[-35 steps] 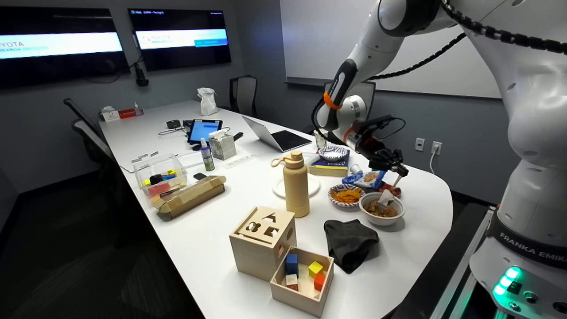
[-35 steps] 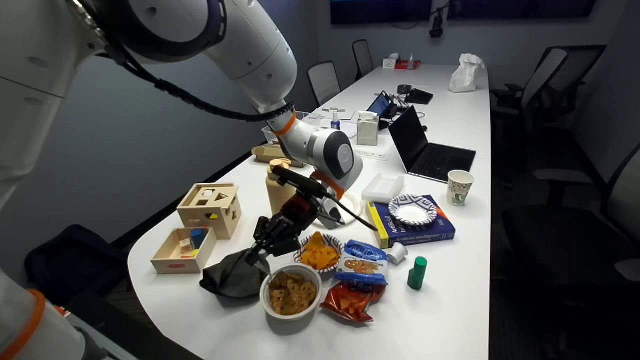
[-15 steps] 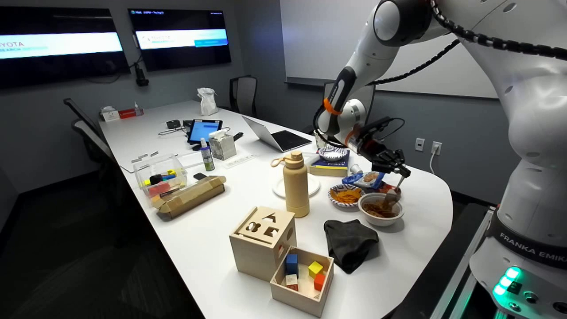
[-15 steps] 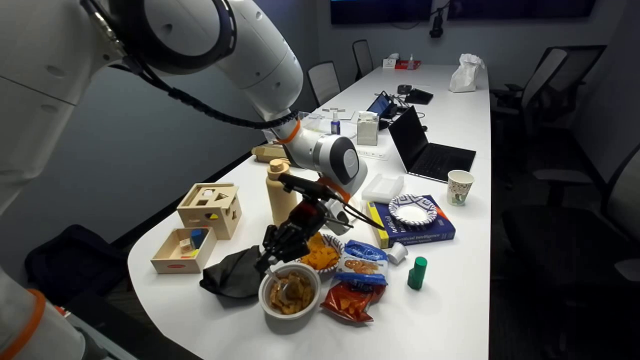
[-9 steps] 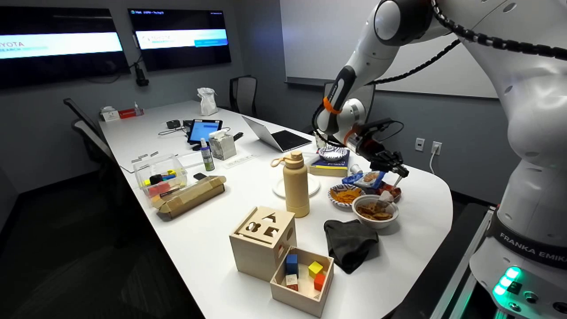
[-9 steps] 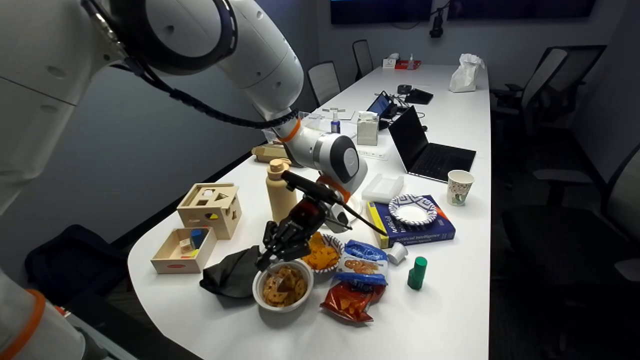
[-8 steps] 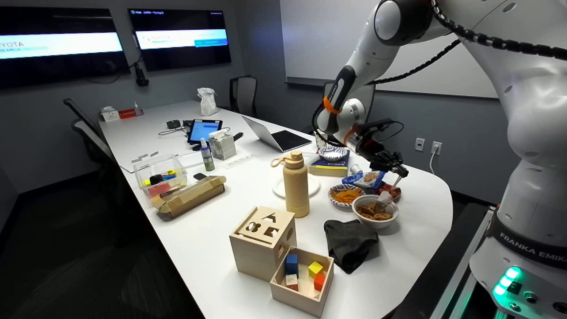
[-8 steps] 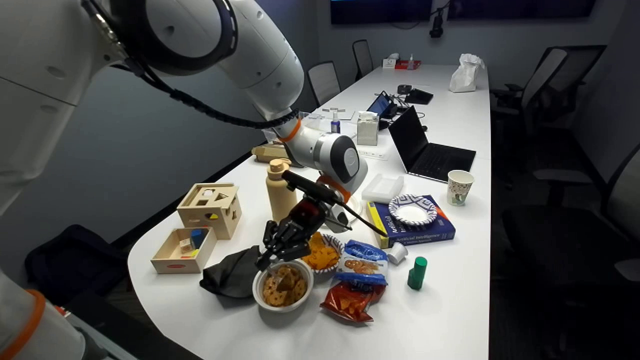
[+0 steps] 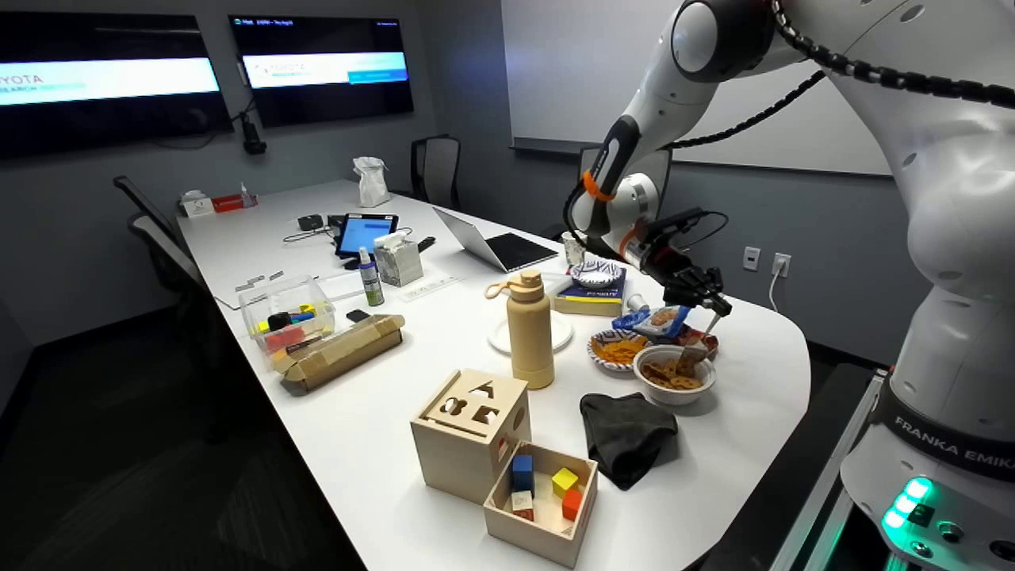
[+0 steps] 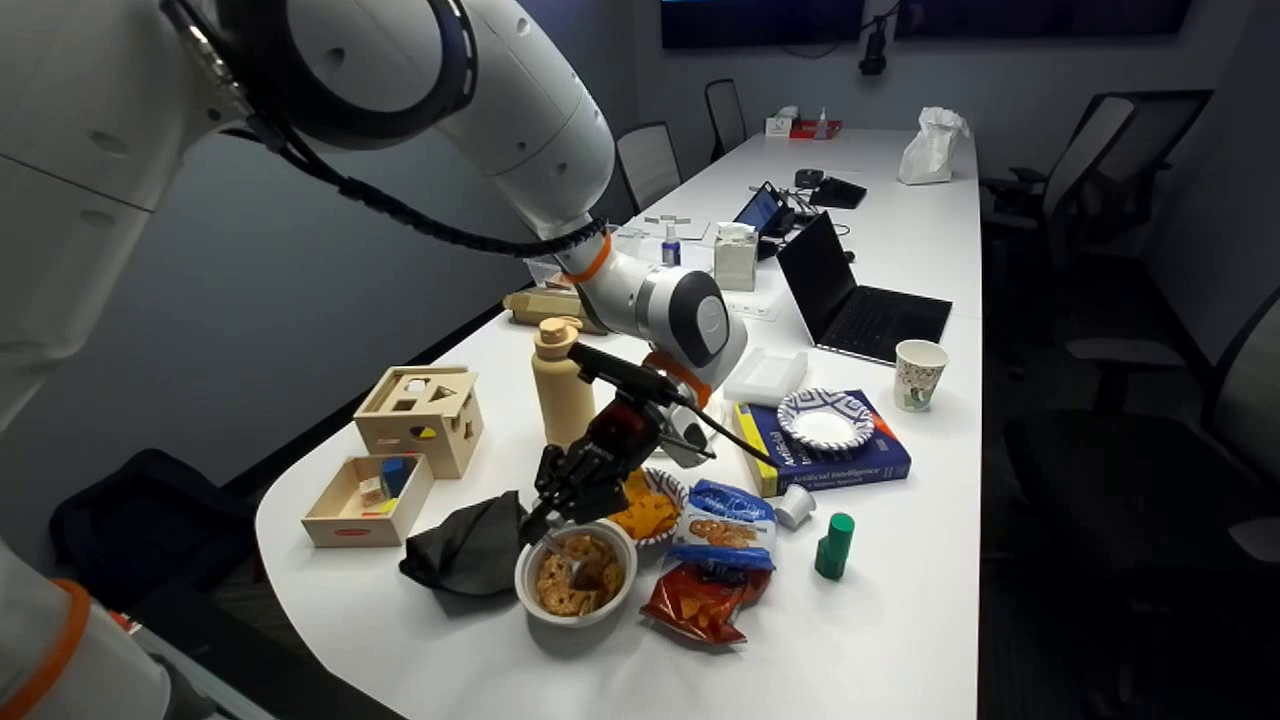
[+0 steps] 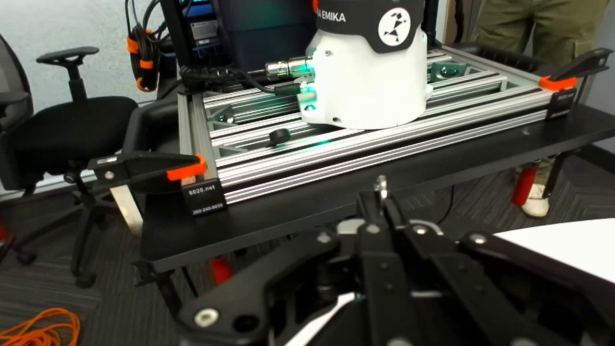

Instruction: Use the cake slicer to stir in the bowl closest to you

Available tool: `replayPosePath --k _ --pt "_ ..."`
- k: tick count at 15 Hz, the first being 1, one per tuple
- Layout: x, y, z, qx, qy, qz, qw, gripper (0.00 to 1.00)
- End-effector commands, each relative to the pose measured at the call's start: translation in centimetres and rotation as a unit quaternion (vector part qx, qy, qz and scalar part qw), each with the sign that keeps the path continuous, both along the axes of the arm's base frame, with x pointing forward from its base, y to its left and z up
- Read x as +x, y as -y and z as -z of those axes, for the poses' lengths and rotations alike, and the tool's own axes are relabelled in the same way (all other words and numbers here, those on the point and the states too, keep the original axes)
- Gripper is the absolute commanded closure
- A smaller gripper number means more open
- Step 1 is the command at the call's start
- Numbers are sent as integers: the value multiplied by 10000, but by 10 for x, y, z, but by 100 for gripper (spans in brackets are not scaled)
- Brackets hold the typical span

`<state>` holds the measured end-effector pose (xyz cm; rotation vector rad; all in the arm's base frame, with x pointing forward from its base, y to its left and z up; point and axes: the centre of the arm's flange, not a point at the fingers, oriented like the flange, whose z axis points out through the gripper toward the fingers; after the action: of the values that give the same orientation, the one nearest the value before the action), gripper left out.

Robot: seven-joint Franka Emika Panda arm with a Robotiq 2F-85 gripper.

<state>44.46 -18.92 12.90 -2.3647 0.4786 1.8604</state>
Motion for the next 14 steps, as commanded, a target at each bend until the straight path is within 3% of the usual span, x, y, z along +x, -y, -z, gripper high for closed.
replayPosePath --k 1,6,8,10,14 --pt "1 2 3 -486 -271 86 9984 99" --pt "-2 -10 12 120 -596 -264 9978 99" --pt "1 -16 17 368 -513 -325 9975 99" --pt "7 -20 21 336 -374 -267 9984 99" --pt "12 -16 18 -120 -127 -67 9998 99"
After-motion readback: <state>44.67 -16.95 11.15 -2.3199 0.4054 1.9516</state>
